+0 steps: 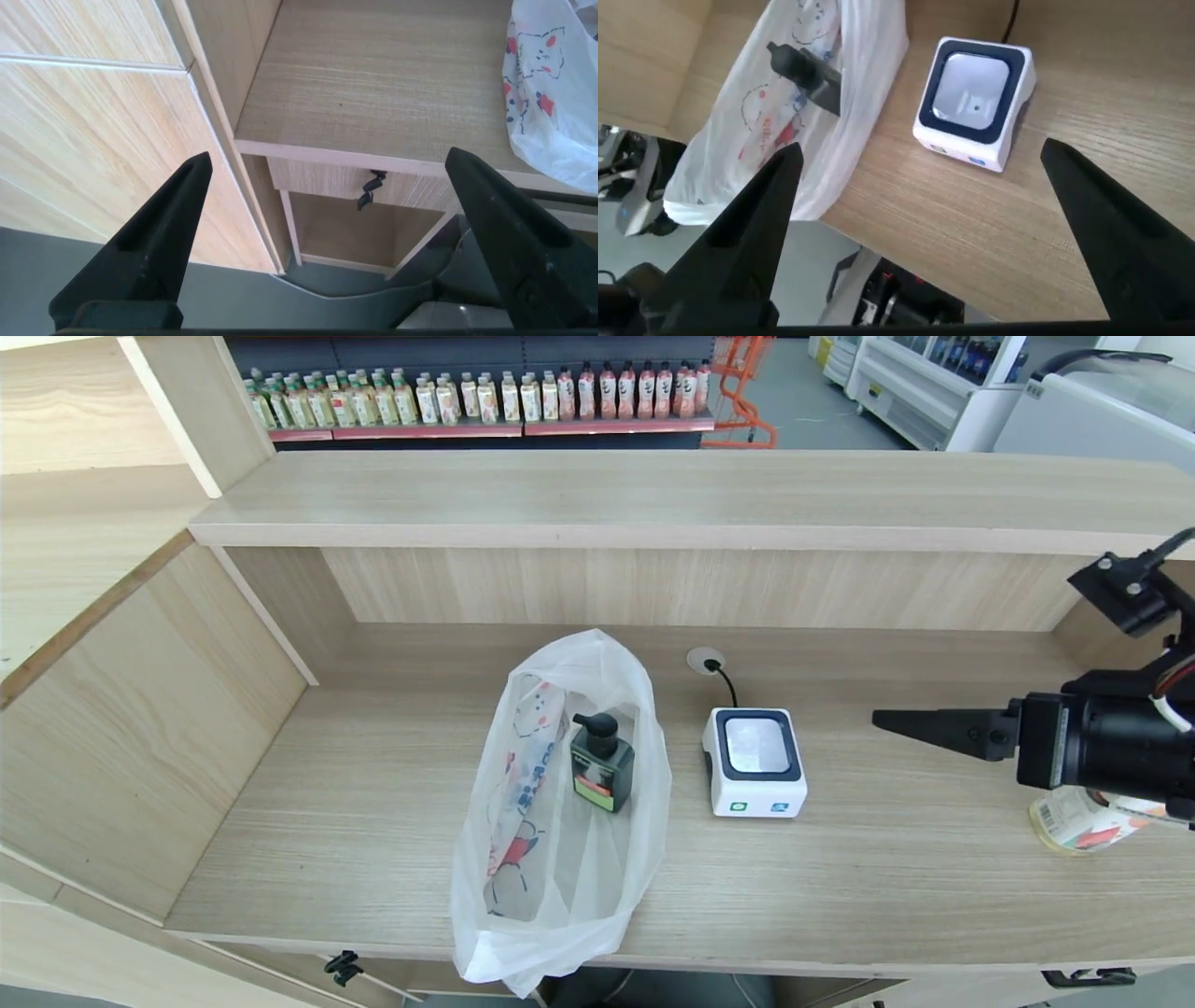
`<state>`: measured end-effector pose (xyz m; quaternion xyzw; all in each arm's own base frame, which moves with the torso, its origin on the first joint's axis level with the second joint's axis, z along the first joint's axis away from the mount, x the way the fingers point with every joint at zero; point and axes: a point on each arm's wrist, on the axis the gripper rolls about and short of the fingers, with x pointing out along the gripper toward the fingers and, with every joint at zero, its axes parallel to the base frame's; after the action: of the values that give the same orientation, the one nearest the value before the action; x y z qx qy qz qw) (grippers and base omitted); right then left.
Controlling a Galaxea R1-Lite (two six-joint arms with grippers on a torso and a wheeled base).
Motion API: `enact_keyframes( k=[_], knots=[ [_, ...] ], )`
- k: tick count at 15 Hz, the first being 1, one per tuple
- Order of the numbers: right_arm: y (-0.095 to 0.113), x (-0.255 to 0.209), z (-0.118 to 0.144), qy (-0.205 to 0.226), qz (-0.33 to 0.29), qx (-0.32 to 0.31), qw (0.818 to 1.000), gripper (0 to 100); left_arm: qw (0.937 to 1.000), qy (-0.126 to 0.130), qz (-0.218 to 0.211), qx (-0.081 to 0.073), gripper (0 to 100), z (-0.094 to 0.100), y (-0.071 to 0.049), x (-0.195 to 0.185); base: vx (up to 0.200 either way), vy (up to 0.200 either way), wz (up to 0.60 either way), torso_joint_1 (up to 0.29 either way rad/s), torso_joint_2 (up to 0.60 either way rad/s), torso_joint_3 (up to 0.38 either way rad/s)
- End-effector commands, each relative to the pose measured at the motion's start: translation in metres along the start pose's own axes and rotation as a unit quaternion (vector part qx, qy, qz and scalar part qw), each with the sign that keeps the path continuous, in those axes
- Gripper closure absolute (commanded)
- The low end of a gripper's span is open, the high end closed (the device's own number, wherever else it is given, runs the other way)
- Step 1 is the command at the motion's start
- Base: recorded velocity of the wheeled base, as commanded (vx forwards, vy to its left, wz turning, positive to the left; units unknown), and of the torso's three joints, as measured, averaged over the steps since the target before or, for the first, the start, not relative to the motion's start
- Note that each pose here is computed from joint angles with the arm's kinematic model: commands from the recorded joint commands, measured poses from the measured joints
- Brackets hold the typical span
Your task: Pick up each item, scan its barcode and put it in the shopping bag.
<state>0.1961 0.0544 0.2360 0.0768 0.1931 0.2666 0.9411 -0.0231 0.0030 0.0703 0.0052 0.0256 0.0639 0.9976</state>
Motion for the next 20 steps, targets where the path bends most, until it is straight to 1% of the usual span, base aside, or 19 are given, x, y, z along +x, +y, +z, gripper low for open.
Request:
enact_keyframes(
  k=[1,2,5,6,8,9,11,12,15,17,19,20],
  knots=[
    [-0.003,-0.003,-0.002,-0.002,-0.01,0.003,1.0,0,1.0,0.001,0.0,0.0,0,0.0,0.0,0.0,-0.2,0.0,0.0,0.007,0.01,0.002],
    [-0.007,-0.004,-0.002,-0.004,-0.027,0.006,1.0,0,1.0,0.0,0.0,0.0,0,0.0,0.0,0.0,-0.2,0.0,0.0,-0.017,0.0,0.007],
    [-0.013,-0.005,-0.002,-0.008,-0.078,0.011,0.997,0,1.0,0.0,0.0,0.003,0,0.0,0.0,0.0,0.0,0.0,0.0,0.0,0.0,0.0],
    [-0.017,-0.007,-0.003,-0.002,-0.087,0.016,0.996,0,1.0,0.0,0.0,0.001,0,0.0,0.0,0.0,0.0,0.0,0.0,0.0,0.0,0.0],
    [-0.021,-0.011,-0.004,0.007,-0.11,0.024,0.994,0,1.0,0.001,0.0,0.002,0,0.0,0.0,0.0,0.0,-0.2,0.0,0.012,0.0,0.002],
    [-0.026,-0.013,-0.006,0.016,-0.137,0.025,0.99,0,1.0,0.001,0.0,0.002,0,0.0,0.0,0.0,0.0,-0.2,0.0,-0.002,0.0,0.002],
    [-0.032,-0.017,-0.013,0.042,-0.215,0.021,0.976,0,1.0,0.0,0.0,0.003,0,0.0,0.0,0.0,0.0,-0.2,0.0,-0.002,0.0,0.007],
    [-0.034,-0.017,-0.014,0.044,-0.235,0.021,0.971,0,1.0,0.0,0.0,0.003,0,0.0,0.0,0.0,0.0,-0.2,0.0,0.012,0.0,-0.002],
    [-0.037,-0.02,-0.018,0.05,-0.252,0.027,0.966,0,1.0,0.0,0.0,0.003,0,0.0,0.0,0.0,0.0,-0.2,0.0,0.004,0.0,0.004],
    [-0.035,-0.025,-0.022,0.066,-0.256,0.029,0.964,0,1.0,0.0,0.0,0.003,0,0.0,0.0,0.0,0.0,-0.2,0.0,0.002,0.0,0.002],
    [-0.036,-0.028,-0.028,0.081,-0.285,0.03,0.955,0,1.0,0.001,0.0,0.003,0,0.0,0.0,0.0,0.0,-0.2,0.0,0.0,0.0,0.007],
    [-0.036,-0.028,-0.03,0.085,-0.288,0.031,0.953,0,1.0,0.0,0.0,0.003,0,0.0,0.0,0.0,0.0,-0.2,0.0,0.002,0.0,0.007]
  ],
)
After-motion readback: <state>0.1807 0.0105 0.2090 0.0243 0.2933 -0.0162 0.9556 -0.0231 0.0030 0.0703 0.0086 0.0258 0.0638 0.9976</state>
